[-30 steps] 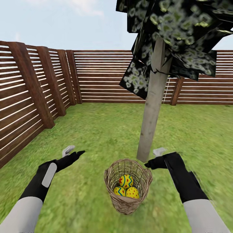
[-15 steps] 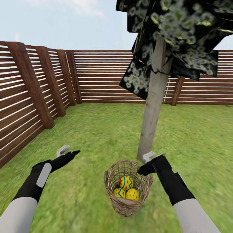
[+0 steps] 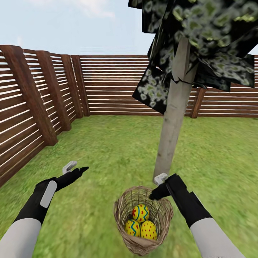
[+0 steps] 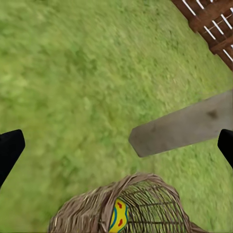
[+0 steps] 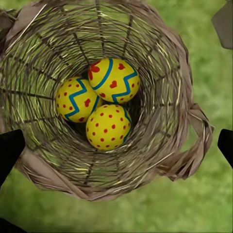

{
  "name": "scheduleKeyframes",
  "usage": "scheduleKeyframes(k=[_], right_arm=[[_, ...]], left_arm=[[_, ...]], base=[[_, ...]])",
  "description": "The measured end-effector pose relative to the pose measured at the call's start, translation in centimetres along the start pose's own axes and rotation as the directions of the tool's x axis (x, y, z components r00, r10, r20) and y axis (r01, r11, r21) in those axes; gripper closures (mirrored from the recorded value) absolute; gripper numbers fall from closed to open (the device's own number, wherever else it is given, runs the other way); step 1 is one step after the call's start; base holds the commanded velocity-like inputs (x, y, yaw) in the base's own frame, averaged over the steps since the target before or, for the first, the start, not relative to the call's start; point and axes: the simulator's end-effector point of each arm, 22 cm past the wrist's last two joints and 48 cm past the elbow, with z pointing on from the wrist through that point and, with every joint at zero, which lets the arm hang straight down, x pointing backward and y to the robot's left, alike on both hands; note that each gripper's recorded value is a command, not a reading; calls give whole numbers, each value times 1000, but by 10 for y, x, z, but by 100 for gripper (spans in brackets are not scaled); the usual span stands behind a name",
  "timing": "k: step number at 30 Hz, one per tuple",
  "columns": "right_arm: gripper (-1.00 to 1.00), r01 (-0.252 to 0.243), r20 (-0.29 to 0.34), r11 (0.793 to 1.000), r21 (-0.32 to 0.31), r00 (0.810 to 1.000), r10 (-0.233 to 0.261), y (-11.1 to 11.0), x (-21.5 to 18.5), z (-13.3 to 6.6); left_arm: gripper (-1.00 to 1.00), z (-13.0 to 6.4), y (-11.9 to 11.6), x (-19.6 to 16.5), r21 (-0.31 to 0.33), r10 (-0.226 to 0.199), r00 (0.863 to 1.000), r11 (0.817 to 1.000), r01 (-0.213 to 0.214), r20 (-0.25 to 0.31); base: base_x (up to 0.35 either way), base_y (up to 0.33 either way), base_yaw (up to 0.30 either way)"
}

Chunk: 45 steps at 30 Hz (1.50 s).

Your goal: Take the three Easter eggs out of the wicker basket on the lawn in the garden, then place them on the lawn next to a single tree (choose any tree) so that all three eggs are next to the same tree and none are left in the basket.

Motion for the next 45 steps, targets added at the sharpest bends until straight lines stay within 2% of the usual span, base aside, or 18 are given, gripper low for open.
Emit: scheduleKeyframes(k=[5, 20, 26, 37, 45], right_arm=[[-100, 9, -5, 1000, -27, 1000, -9, 6, -2, 0], [-100, -3, -154, 998, -69, 988, -7, 19, 51, 32], [-100, 16, -137, 997, -79, 990, -27, 22, 49, 36], [-100, 28, -114, 997, -69, 993, -36, 20, 41, 33], [-100, 54, -81, 997, -60, 995, -59, 19, 42, 47]], left_arm=[[-100, 0, 0, 0, 0, 0, 1000, 1000, 0, 0], [-100, 1, 0, 1, 1, -1, 1000, 1000, 1, -2], [-100, 0, -1, 1, 1, 0, 1000, 1000, 0, 0], [-100, 2, -2, 2, 3, 1, 1000, 1000, -1, -2], [-100, 8, 7, 14, 5, 1, 1000, 1000, -1, -3]], base=[[7, 0, 0], [109, 0, 0], [205, 0, 0], [15, 0, 0], [0, 0, 0]])
